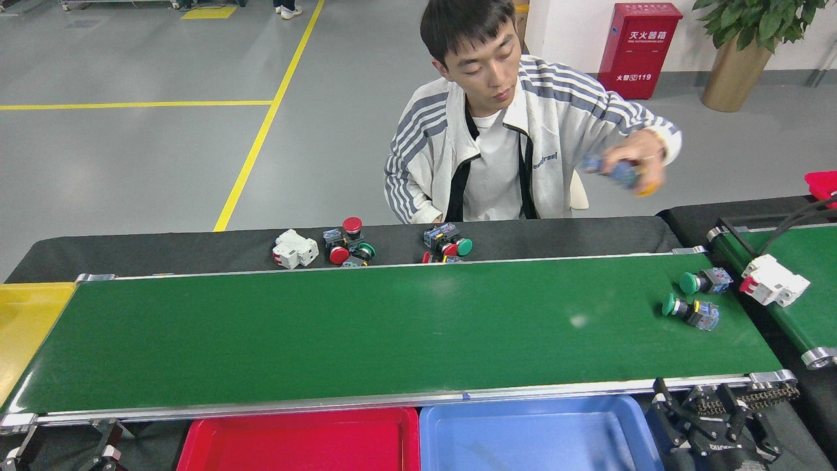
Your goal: Pick switch part from conveyor to tray
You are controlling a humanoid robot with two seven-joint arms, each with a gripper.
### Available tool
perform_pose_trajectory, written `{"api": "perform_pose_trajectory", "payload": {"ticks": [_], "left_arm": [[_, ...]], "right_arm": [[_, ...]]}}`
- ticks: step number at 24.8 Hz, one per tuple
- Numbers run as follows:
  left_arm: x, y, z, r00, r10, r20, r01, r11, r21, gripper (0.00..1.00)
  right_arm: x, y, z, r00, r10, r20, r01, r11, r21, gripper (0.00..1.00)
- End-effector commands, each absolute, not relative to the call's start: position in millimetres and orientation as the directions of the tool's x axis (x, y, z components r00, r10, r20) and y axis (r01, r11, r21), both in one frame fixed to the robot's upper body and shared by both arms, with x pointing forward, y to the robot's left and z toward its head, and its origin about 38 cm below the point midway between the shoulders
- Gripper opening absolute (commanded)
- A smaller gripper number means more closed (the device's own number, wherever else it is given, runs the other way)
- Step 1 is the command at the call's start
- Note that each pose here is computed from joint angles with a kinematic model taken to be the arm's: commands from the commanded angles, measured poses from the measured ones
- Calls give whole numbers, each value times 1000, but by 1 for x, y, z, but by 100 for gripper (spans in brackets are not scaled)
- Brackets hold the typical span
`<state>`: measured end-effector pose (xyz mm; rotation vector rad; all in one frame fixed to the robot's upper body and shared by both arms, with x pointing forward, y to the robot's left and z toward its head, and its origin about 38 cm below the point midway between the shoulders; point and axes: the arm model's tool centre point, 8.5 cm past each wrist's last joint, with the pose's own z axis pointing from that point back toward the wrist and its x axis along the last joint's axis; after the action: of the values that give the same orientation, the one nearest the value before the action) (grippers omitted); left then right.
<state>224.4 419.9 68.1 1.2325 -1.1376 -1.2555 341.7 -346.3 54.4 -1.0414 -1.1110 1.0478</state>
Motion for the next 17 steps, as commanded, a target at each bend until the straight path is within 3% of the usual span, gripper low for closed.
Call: {"api": "perform_pose_trajectory", "payload": {"ticks": [1,10,14,17], "left_arm": [[226,423,76,12,-997,-76,21,-76,997,100],[227,419,75,1,-997,-72,23,-72,997,100],[228,419,75,-1,-997,-73,23,-73,997,100],[228,419,75,0,-997,-72,25,-72,997,100]], "right_arm": [[352,-350,61,139,977,161,-111,177,-978,98],[381,-343,57,134,977,164,-133,182,-974,97],[405,-333,57,130,981,141,-152,160,-975,97],[416,-326,54,99,991,93,-183,110,-977,96]]}}
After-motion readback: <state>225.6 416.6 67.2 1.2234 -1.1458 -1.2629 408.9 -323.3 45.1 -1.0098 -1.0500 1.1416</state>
